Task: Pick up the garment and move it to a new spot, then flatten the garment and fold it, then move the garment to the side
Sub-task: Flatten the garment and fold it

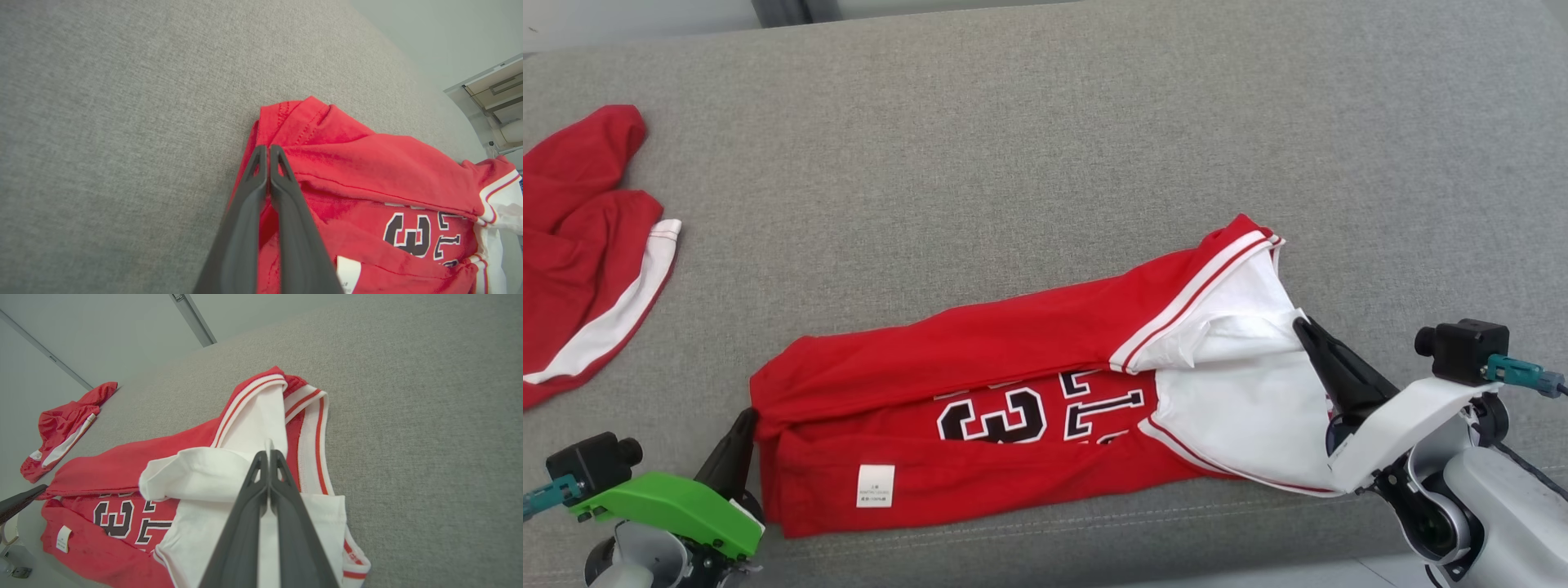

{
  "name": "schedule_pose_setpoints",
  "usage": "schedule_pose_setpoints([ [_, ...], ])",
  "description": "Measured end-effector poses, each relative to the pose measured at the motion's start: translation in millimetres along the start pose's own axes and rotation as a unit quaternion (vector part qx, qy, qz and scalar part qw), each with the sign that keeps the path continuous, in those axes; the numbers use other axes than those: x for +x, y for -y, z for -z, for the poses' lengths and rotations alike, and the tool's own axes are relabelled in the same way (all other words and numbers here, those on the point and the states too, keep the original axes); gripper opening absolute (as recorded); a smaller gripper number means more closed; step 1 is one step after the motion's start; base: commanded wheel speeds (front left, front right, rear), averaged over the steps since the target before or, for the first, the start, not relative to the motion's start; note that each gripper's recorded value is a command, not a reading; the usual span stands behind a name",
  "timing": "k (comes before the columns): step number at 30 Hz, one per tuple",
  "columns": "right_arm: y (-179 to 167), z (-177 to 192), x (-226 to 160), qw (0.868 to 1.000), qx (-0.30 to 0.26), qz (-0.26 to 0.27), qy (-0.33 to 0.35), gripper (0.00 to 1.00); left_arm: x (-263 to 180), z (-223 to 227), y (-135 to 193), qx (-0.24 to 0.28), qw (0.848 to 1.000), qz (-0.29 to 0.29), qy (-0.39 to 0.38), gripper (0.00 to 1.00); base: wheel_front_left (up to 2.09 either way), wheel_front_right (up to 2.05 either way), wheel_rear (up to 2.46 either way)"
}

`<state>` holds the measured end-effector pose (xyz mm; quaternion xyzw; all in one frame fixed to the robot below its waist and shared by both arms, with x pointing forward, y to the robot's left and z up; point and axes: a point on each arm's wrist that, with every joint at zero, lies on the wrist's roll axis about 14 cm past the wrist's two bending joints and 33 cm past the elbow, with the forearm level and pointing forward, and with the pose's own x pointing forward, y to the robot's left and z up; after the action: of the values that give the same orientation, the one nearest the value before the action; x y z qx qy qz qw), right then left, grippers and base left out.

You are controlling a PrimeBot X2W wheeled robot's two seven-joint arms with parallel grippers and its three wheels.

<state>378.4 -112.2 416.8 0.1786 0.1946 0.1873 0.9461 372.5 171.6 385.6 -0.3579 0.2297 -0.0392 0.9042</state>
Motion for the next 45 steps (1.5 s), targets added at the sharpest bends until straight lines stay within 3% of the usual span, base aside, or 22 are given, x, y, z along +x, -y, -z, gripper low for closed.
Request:
schedule_pose_setpoints([
  [28,10.9,16.1,-12.1,0.999,-0.028,0.025,-0.028,0.0,-11.7,22.4,5.9,-0.011,1.0,0.0,-0.026,0.0,0.0,0.0,0.0],
  [29,10.7,16.2,-12.1,0.999,-0.028,0.025,-0.028,0.28,-11.5,22.1,5.8,-0.011,1.0,-0.001,-0.025,0.0,0.0,0.0,0.0],
  [31,10.8,16.1,-12.2,0.999,-0.03,0.027,-0.027,0.93,-11.2,20.6,4.9,-0.011,1.0,-0.005,-0.023,0.22,0.0,0.0,0.0],
  [32,10.7,16.0,-12.3,0.999,-0.032,0.027,-0.027,1.0,-11.0,19.8,4.4,-0.01,1.0,-0.006,-0.021,0.47,0.0,0.0,0.0],
  [34,10.6,15.7,-12.6,0.999,-0.032,0.028,-0.026,1.0,-10.8,18.3,3.5,-0.01,1.0,-0.01,-0.019,0.98,0.0,0.0,0.0],
  [45,13.2,9.4,-20.5,0.998,-0.034,0.045,-0.012,1.0,-19.5,16.5,-4.8,0.0,1.0,-0.026,-0.011,1.0,0.0,0.0,0.0],
])
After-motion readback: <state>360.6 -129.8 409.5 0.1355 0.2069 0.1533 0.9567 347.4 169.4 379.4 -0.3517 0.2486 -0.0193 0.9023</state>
